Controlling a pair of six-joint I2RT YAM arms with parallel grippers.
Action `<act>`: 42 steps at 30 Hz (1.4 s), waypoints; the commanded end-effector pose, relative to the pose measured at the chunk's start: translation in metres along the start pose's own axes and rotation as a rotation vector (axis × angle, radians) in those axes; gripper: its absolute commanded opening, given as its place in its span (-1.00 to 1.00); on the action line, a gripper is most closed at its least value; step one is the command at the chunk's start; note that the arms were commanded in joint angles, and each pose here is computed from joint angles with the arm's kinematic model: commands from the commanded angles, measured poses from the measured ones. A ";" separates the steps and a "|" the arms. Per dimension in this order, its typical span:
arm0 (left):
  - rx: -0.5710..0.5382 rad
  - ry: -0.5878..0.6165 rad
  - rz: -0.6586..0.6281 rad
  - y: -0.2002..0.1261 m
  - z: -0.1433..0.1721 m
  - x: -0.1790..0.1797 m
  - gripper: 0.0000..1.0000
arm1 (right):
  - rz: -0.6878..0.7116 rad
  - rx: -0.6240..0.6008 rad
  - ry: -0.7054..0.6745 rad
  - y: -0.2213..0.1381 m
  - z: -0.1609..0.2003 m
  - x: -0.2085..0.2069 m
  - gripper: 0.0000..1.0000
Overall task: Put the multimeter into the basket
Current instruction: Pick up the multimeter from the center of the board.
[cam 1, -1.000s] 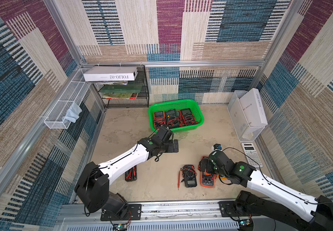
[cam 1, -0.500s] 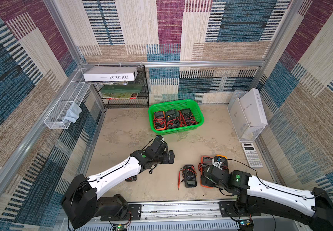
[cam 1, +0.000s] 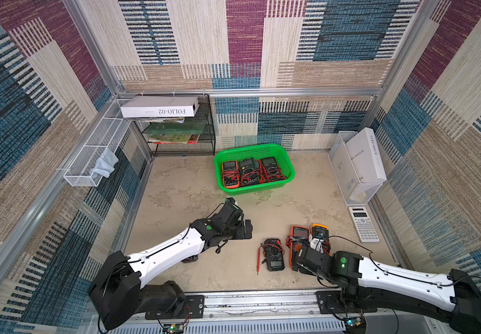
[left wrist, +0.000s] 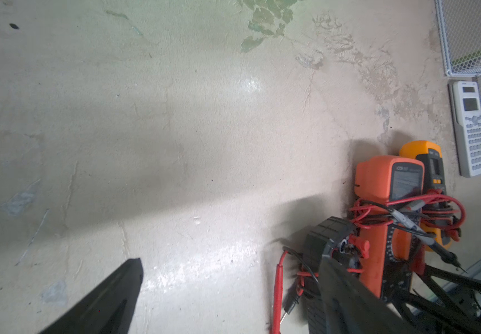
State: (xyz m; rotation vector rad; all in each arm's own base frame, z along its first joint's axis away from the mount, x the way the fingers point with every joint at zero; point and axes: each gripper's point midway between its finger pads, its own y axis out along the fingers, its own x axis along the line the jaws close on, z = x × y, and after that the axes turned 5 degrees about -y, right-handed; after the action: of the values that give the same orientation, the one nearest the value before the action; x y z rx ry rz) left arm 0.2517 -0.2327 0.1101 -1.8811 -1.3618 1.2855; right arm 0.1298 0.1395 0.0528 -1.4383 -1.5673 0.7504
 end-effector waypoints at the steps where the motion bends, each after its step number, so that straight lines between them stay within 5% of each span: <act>1: -0.009 -0.003 -0.005 0.003 -0.002 0.001 1.00 | -0.007 -0.053 0.033 -0.001 -0.011 0.004 0.99; 31: 0.020 0.028 -0.007 0.012 -0.004 -0.007 0.99 | 0.091 0.090 -0.083 0.041 -0.009 0.010 0.99; 42: -0.025 0.044 -0.013 0.003 -0.018 -0.011 1.00 | 0.077 0.073 -0.103 0.038 -0.017 0.015 0.49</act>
State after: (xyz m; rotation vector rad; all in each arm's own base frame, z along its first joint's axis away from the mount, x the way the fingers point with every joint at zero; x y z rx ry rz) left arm 0.2641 -0.2444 0.1147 -1.8924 -1.3484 1.2537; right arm 0.1582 0.1547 0.0263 -1.4313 -1.5273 0.9422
